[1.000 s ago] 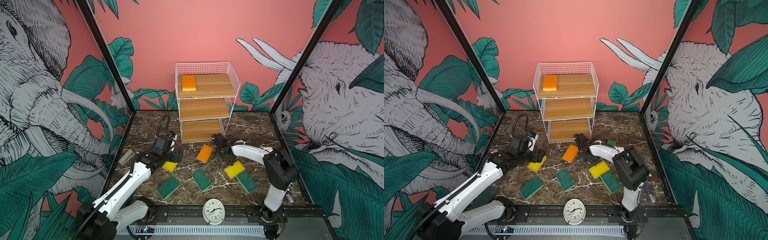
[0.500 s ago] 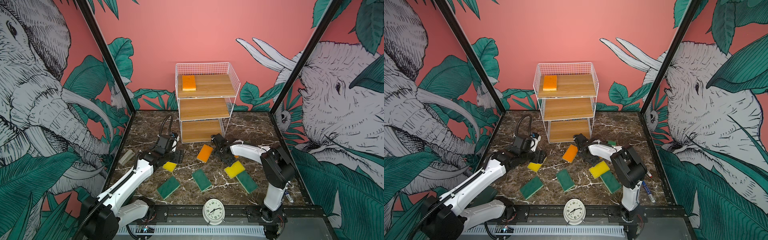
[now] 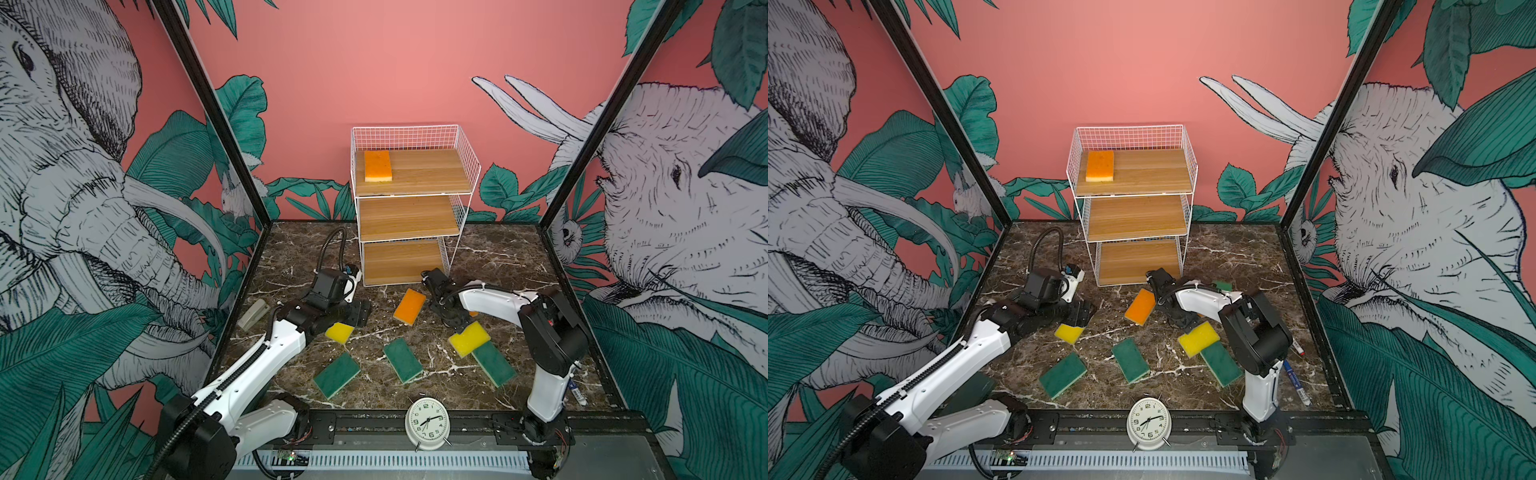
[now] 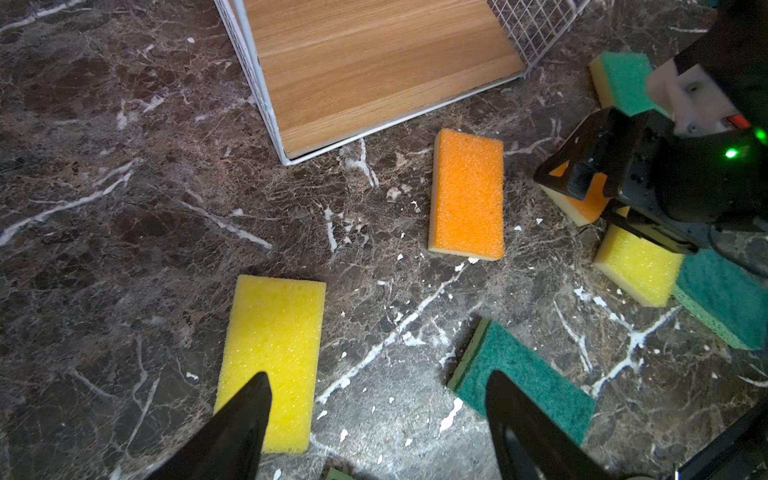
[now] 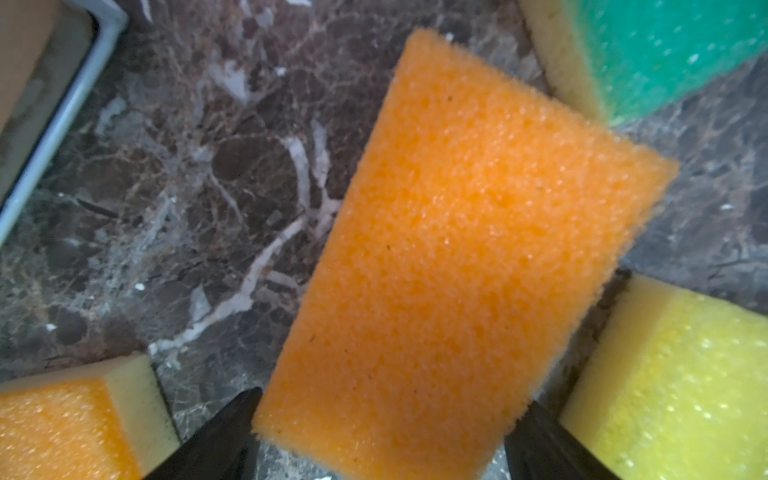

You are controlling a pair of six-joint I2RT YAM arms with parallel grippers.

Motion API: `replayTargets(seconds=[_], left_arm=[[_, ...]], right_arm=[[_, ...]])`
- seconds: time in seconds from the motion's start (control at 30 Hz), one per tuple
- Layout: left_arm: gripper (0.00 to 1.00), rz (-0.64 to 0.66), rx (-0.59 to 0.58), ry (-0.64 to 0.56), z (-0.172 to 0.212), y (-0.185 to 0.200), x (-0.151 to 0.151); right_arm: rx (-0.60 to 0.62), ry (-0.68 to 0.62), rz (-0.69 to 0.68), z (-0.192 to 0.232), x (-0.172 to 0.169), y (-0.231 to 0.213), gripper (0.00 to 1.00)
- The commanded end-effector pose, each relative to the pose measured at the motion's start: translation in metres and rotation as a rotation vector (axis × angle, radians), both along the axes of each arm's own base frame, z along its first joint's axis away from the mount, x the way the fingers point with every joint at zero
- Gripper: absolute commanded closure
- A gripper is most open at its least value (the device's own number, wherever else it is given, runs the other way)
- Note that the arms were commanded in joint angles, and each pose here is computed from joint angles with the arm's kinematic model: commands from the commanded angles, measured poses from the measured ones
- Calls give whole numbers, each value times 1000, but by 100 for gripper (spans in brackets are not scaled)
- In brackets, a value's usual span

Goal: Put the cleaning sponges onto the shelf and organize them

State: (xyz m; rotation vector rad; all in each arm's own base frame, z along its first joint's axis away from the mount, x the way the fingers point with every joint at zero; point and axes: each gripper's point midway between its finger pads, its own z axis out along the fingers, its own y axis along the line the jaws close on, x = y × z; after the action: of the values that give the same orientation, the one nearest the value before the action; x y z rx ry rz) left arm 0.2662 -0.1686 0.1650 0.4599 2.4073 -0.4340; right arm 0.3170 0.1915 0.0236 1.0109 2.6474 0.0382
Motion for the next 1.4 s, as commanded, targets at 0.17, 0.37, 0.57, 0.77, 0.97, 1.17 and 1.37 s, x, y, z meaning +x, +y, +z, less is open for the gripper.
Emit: replayTargets(seconds=[0.17,0.37,0.57,0.77,0.97,1.17,1.37], left_arm=[[18,-28,-39,-41,15,-4,0],[18,-23,-39,-45,19,-3,0],[18,-13,-32,-58,29,-1,1],[18,-1,-21,-94,46,5,0],[18,5,-28,-132,65,9,-3],[18,14,-20,-169,83,16,-7],[18,20,-31,-239,113,23,-14]], right_arm=[[-90,5,5,-4,1,-22,25],[-127,-14,102,10,4,-25,33],[-114,-61,177,37,3,-25,33],[-53,-114,279,63,-7,-18,34],[4,-159,405,93,-30,-8,35],[-11,-235,570,143,-55,3,36],[8,-342,697,195,-78,19,37]])
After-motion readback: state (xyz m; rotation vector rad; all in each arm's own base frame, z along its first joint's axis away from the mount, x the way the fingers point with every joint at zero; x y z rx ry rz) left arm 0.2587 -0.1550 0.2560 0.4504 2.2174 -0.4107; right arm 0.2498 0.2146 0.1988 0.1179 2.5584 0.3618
